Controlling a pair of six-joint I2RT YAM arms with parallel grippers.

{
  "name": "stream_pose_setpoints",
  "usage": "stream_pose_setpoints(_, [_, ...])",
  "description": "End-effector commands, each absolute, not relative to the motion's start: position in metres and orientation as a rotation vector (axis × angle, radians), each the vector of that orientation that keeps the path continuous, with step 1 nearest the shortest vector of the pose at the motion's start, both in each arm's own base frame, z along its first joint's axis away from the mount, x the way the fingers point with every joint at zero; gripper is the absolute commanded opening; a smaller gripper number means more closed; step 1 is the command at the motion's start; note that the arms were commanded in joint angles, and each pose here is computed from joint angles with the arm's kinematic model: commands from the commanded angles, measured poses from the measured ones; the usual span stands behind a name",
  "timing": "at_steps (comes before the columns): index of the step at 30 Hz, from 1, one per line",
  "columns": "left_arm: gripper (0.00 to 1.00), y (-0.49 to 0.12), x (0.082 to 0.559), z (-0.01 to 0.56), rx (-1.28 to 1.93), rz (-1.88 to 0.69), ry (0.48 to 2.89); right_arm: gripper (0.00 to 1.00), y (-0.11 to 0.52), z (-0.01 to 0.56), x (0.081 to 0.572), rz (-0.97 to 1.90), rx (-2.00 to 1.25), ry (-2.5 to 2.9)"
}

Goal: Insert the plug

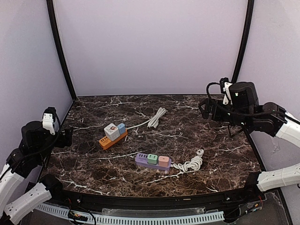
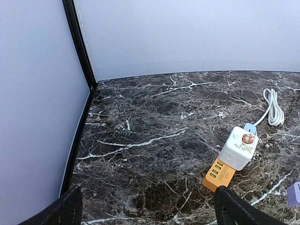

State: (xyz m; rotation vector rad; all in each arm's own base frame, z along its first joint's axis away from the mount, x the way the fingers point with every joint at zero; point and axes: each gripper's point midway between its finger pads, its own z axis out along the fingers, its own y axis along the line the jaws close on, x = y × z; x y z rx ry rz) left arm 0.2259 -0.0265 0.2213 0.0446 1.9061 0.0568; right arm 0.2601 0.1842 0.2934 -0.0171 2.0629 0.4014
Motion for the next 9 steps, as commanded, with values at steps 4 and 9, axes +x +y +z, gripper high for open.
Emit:
stream_pose_setpoints(4, [0.99,-0.0266,0.2276,0.2175,0.044,0.059,1.912,0.98,0.191,0.2942,0.2664,0.419,-0.011,2.051])
stream_pose_setpoints(9, [0.99,-0.027,0.2277,0.2169,0.047,0.059,1.915,0.98,0.1911,0.2967,0.2659,0.429,-0.012,2.041])
